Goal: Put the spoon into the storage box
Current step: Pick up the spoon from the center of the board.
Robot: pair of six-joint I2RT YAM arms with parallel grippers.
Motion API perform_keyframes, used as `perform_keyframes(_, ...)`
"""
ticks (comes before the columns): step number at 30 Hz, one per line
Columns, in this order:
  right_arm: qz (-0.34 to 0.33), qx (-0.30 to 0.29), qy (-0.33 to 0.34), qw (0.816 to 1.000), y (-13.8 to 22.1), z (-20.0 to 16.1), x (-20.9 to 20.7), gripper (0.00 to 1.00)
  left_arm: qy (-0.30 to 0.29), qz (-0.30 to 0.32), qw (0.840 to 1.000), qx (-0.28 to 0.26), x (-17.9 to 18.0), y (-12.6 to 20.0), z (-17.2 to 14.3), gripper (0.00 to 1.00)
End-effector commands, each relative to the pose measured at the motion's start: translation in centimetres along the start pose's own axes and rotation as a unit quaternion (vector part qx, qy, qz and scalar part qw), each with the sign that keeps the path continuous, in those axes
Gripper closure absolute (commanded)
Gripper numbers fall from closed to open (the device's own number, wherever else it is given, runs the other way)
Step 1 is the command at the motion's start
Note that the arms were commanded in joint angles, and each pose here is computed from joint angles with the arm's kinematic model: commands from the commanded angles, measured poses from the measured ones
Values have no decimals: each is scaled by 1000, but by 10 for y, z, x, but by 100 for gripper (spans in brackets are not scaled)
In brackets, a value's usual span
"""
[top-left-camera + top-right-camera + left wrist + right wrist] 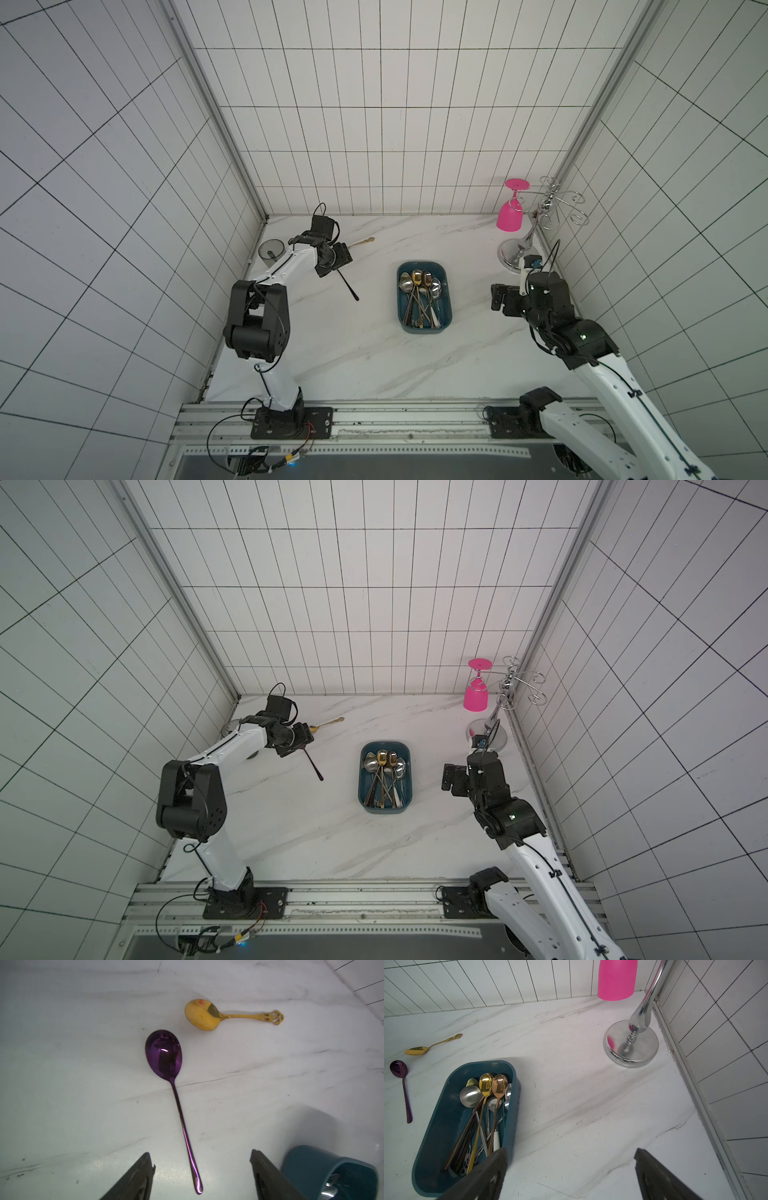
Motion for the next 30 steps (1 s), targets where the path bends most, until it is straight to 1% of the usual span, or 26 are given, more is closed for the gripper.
perform_keyframes(1, 14, -1, 1, 1000, 4, 9, 2, 1, -6, 58, 998, -12, 16, -11, 8, 27)
perform_keyframes(2, 16, 2, 2, 1000, 3, 9, 3, 1, -10, 60, 998, -8, 16, -13, 7, 22)
perform_keyframes(6, 17, 7, 3, 1000, 1, 8, 4, 1, -29, 59, 998, 18, 10, -34, -5, 22)
perform_keyframes(10, 18, 8, 1, 1000, 0, 6, 4, 1, -31, 87, 996, 20, 15, -55, -6, 22)
perform_keyframes(12, 18, 9, 2, 1000, 0, 5, 4, 1, -33, 96, 995, 18, 15, -61, -6, 24)
perform_keyframes(14, 15, 9, 4, 1000, 0, 4, 4, 1, -36, 100, 994, 17, 12, -65, -6, 29)
perform_keyframes(18, 13, 10, 5, 1000, -1, 4, 3, 1, -39, 114, 993, 10, 9, -73, -6, 44)
perform_keyframes(20, 13, 11, 5, 1000, -1, 4, 3, 1, -38, 121, 992, 8, 10, -75, -6, 47)
perform_keyframes(25, 12, 10, 4, 1000, -1, 5, 3, 1, -33, 135, 990, 17, 18, -84, -11, 62)
perform_keyframes(29, 11, 11, 4, 1000, -1, 5, 3, 1, -30, 140, 989, 23, 23, -88, -14, 68)
perform_keyframes(30, 12, 12, 4, 1000, -2, 4, 3, 1, -31, 141, 989, 24, 23, -89, -15, 72)
Point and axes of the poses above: each gripper's point midway between its finger pads, its own y axis back along the fingers, its own x axis along the line the jaws close on, z = x × y, the point moved 2 cm from there along y, back along the fingers, and after that the axes turned 10 degrees about y, right-handed, at the moved point
